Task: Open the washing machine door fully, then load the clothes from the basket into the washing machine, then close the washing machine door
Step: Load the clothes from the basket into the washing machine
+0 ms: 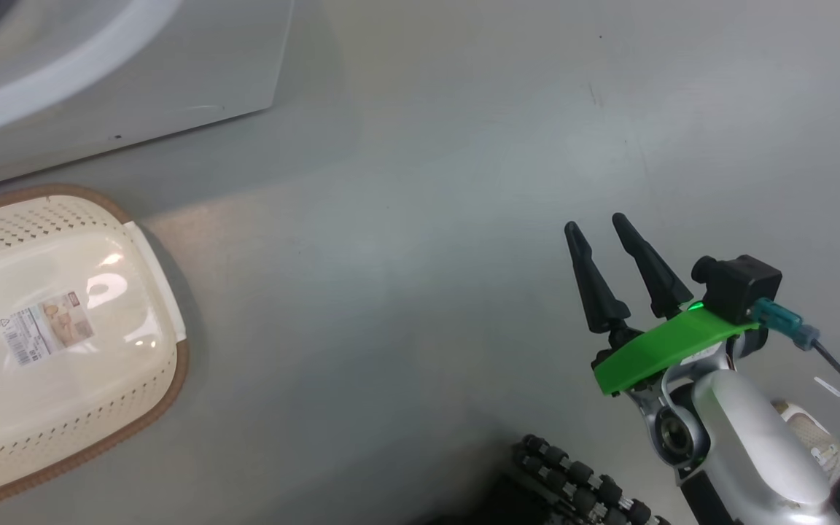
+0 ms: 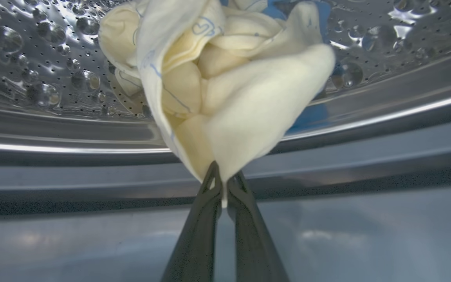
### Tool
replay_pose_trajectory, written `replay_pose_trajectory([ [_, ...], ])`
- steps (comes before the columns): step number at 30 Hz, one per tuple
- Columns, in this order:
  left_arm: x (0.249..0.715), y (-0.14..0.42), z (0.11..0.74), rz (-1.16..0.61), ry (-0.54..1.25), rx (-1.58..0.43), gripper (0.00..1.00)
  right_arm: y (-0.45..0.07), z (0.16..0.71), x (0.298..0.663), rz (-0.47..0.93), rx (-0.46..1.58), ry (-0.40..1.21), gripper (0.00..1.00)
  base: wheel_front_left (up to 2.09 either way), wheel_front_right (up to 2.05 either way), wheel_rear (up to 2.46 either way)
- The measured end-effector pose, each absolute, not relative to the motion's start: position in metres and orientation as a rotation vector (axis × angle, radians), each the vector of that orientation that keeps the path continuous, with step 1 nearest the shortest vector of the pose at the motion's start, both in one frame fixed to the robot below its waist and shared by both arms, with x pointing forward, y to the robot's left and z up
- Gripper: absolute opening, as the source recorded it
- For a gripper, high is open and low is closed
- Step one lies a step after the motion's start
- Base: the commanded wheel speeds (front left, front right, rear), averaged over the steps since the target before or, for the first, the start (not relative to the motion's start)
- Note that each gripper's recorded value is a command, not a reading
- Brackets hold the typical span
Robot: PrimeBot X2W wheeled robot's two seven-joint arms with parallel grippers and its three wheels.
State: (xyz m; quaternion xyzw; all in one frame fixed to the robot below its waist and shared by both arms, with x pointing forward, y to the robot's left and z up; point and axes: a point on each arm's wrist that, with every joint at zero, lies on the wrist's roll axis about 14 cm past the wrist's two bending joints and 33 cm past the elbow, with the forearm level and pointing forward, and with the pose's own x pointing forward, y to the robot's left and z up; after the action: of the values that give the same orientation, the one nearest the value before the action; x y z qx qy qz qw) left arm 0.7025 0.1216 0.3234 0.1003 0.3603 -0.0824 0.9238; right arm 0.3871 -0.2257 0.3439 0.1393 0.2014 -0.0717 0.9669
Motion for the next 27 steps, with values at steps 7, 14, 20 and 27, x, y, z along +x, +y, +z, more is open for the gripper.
replay_pose_trajectory([
  [7,0.718,0.127,0.344,-0.135,0.597,0.191,0.00,-0.221,0.341,0.391,-0.130,0.287,0.410,1.00,0.00,0.00,0.00],
  [14,0.745,0.123,0.376,-0.118,0.388,0.047,0.00,-0.215,0.335,0.392,-0.112,0.287,0.428,1.00,0.00,0.00,0.00],
  [20,0.769,0.105,0.396,-0.152,0.237,-0.095,0.00,-0.223,0.335,0.389,-0.138,0.282,0.434,1.00,0.00,0.00,0.00],
  [27,0.790,0.089,0.415,-0.183,0.085,-0.213,0.27,-0.235,0.329,0.376,-0.186,0.268,0.464,1.00,0.00,0.00,0.00],
])
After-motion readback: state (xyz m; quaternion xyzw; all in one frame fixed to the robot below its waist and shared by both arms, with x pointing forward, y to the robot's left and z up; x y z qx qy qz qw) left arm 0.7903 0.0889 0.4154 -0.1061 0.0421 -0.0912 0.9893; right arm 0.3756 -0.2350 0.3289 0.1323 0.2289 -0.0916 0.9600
